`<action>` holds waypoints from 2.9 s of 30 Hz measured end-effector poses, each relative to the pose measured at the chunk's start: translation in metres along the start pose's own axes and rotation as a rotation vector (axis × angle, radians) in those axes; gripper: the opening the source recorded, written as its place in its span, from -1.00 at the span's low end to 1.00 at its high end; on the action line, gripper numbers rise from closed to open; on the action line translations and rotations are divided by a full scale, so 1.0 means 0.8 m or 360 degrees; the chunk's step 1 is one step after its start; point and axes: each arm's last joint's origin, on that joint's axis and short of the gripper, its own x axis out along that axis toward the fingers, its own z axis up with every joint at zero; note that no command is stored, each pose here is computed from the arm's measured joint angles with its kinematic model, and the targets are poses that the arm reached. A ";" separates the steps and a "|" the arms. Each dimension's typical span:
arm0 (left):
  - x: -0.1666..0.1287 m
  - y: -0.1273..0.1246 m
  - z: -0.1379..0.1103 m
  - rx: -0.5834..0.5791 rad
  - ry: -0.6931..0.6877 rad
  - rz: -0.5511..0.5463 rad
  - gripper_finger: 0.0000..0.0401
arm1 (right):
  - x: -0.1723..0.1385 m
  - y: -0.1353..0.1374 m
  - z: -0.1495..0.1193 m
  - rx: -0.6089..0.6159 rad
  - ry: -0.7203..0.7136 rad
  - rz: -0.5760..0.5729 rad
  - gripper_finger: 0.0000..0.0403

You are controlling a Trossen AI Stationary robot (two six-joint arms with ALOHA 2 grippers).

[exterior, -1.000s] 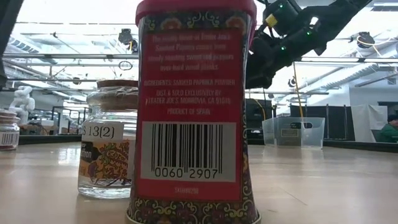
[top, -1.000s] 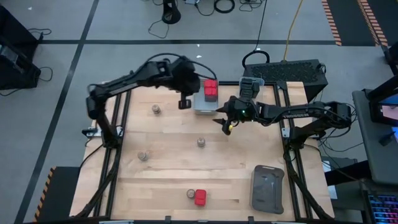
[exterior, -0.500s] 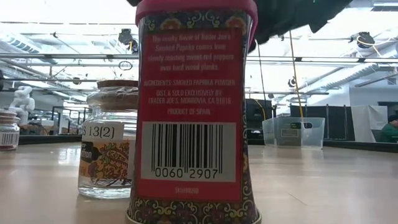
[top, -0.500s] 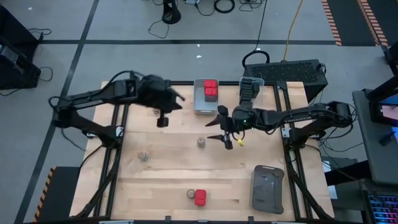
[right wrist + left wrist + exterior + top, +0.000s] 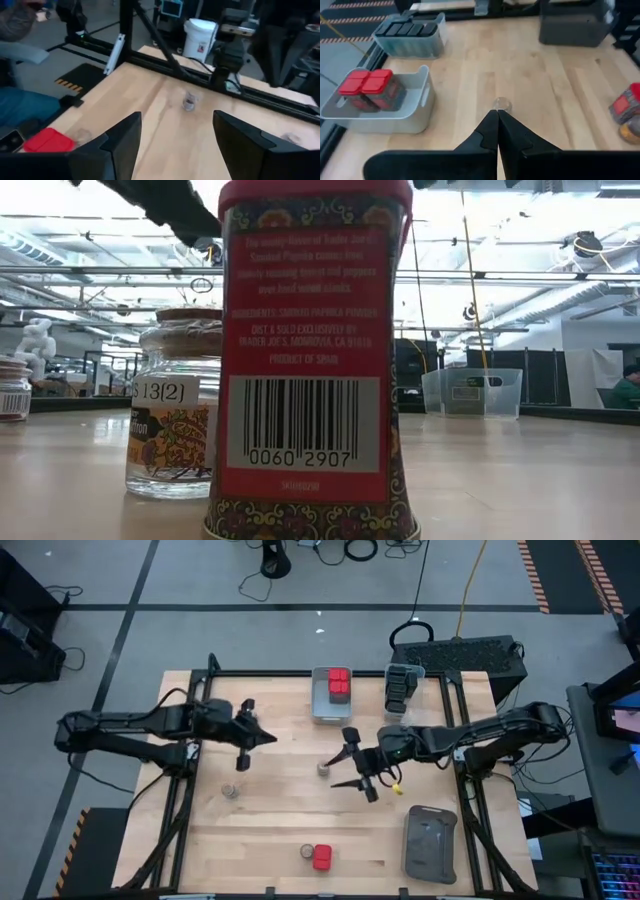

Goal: Sort spices by type
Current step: Put the red seasoning can into the gray bin

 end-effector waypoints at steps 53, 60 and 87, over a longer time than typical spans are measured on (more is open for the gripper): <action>0.063 -0.025 -0.064 -0.0171 0.0056 -0.0131 -0.95 | 0.167 0.151 -0.004 -0.0803 0.0780 0.0872 0.20; 0.066 -0.026 -0.064 -0.0159 0.0050 -0.0154 -0.95 | 0.172 0.160 -0.015 -0.1013 0.0762 0.0961 0.28; 0.066 -0.025 -0.061 -0.0155 0.0012 -0.0150 -0.95 | 0.189 0.151 -0.031 -0.1150 0.0666 0.1048 0.32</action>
